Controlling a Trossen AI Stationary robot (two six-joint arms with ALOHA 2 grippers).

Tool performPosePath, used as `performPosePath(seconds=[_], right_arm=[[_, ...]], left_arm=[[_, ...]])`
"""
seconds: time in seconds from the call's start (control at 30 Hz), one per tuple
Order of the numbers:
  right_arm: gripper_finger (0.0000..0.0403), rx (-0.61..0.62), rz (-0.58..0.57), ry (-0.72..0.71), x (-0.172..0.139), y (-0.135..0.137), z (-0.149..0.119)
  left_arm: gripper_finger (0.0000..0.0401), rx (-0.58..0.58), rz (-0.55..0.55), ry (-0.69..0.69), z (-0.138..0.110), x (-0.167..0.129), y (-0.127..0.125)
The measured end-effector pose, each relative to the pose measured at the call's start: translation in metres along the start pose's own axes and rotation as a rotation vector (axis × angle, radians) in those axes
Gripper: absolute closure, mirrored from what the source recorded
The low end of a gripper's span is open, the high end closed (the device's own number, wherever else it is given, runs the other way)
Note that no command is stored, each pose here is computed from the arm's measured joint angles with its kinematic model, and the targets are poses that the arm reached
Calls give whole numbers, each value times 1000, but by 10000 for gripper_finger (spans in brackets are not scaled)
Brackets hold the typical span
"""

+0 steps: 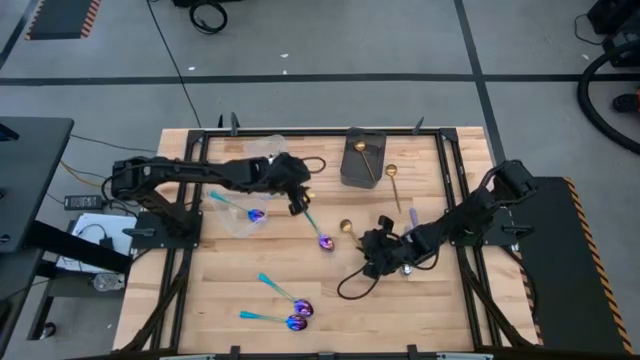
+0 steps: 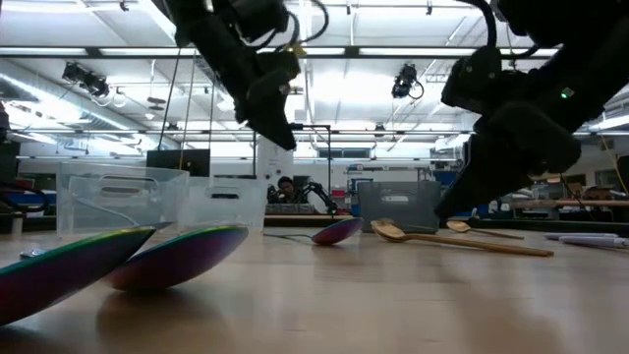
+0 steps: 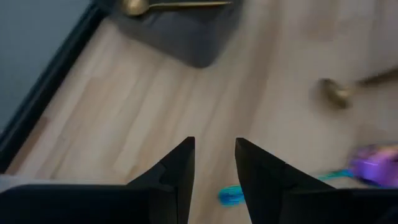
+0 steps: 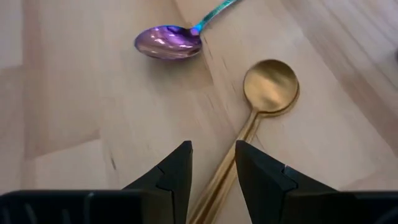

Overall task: Sort silverware by color (type)
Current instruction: Put the gold spoon into the black bin

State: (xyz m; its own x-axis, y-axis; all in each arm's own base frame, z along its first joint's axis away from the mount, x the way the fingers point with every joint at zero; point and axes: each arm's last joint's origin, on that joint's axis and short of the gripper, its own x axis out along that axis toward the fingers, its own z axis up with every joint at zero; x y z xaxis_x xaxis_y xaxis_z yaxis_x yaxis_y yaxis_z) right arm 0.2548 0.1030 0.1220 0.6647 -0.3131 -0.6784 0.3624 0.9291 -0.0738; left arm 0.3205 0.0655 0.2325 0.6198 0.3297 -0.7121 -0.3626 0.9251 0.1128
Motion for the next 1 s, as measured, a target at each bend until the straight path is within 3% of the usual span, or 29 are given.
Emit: performPosePath(seconds=[0.2, 0.4, 0.57, 0.83, 1.0], right_arm=[[271, 85, -31, -8, 1, -1, -1], [271, 129, -49, 9, -3, 4, 11], [271, 108, -105, 36, -9, 8, 26], [271, 142, -126, 65, -5, 7, 25], [268, 143, -91, 159, 11, 6, 18]], left_arm=[[278, 4, -46, -3, 5, -8, -17], [278, 148, -138, -113, 5, -21, -50], [278, 257, -206, -182, -18, -28, -73], [278, 225, -333, -231, -81, -31, -104], [278, 190, -360, -221, -104, -30, -116]])
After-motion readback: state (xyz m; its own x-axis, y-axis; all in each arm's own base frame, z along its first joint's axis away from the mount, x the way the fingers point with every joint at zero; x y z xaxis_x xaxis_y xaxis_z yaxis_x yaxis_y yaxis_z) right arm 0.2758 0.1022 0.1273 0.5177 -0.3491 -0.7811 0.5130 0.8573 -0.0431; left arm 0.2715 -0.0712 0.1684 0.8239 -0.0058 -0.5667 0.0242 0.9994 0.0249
